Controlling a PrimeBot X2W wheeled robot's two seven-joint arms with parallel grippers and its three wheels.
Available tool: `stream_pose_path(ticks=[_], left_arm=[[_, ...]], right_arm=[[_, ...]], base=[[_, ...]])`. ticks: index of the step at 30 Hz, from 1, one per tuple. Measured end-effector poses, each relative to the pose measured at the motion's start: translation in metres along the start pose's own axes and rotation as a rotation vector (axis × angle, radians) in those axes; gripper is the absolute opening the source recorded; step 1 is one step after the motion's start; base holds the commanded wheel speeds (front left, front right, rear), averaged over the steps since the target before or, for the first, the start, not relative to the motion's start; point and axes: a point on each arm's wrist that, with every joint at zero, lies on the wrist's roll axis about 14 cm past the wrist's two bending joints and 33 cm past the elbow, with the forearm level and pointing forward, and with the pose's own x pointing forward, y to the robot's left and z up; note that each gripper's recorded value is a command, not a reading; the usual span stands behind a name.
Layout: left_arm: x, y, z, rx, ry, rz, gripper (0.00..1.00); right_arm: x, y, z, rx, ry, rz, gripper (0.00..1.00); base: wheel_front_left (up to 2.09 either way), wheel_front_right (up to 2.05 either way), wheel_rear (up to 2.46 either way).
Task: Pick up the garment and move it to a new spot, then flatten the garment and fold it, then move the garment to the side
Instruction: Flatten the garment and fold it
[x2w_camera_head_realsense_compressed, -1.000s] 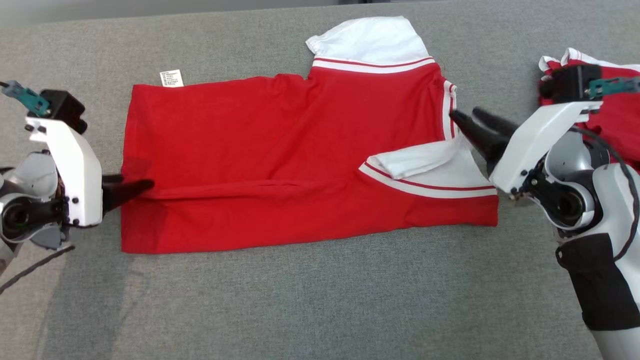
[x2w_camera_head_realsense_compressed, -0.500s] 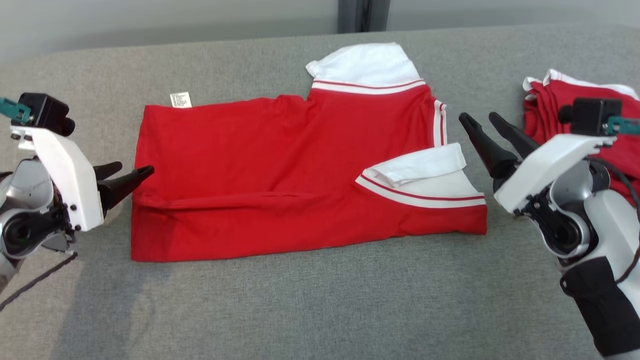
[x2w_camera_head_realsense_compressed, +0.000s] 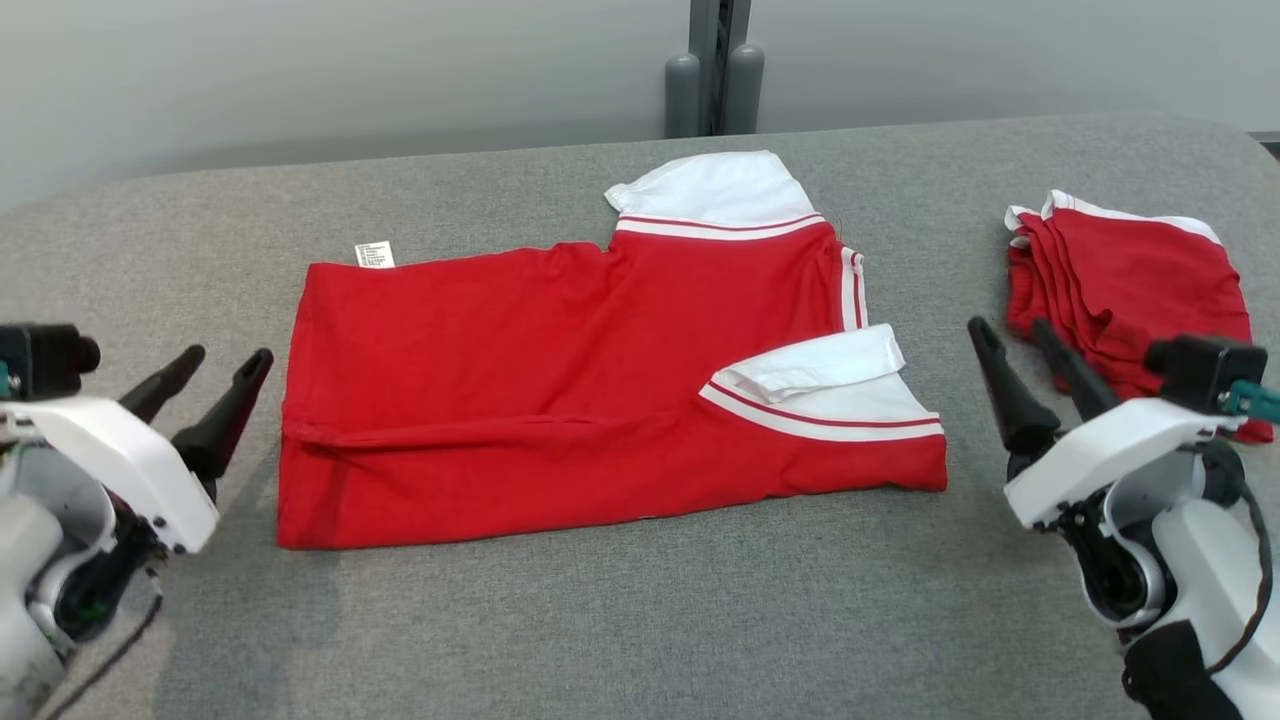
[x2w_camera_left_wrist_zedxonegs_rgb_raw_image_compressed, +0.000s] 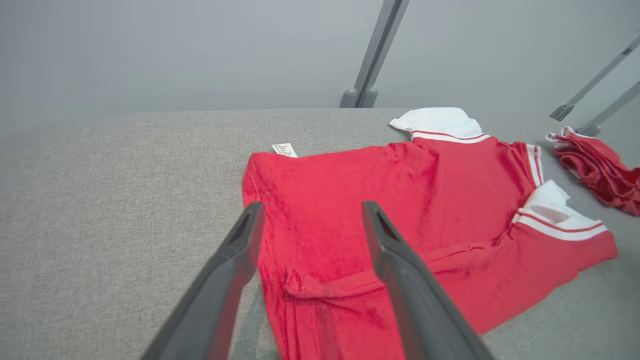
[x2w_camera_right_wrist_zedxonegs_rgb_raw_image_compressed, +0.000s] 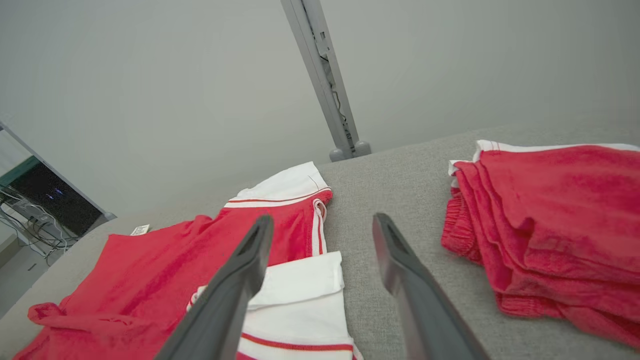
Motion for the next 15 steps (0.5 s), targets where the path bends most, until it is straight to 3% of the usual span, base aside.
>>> stream_pose_path(ticks=[6,15], left_arm=[[-0.010,-0.002,-0.037,-0.054,-0.021,0.050,1.00],[-0.016,0.003,-0.079,-0.101,0.038,0.117,1.00]], right_arm=[[-0.010,-0.003,-0.030,0.024,0.056,-0.036,1.00],[-0.021,-0.008,-0.088,0.074,0.267,-0.083,1.00]], base=[[0.00,0.00,0.00],[0.00,0.00,0.00]])
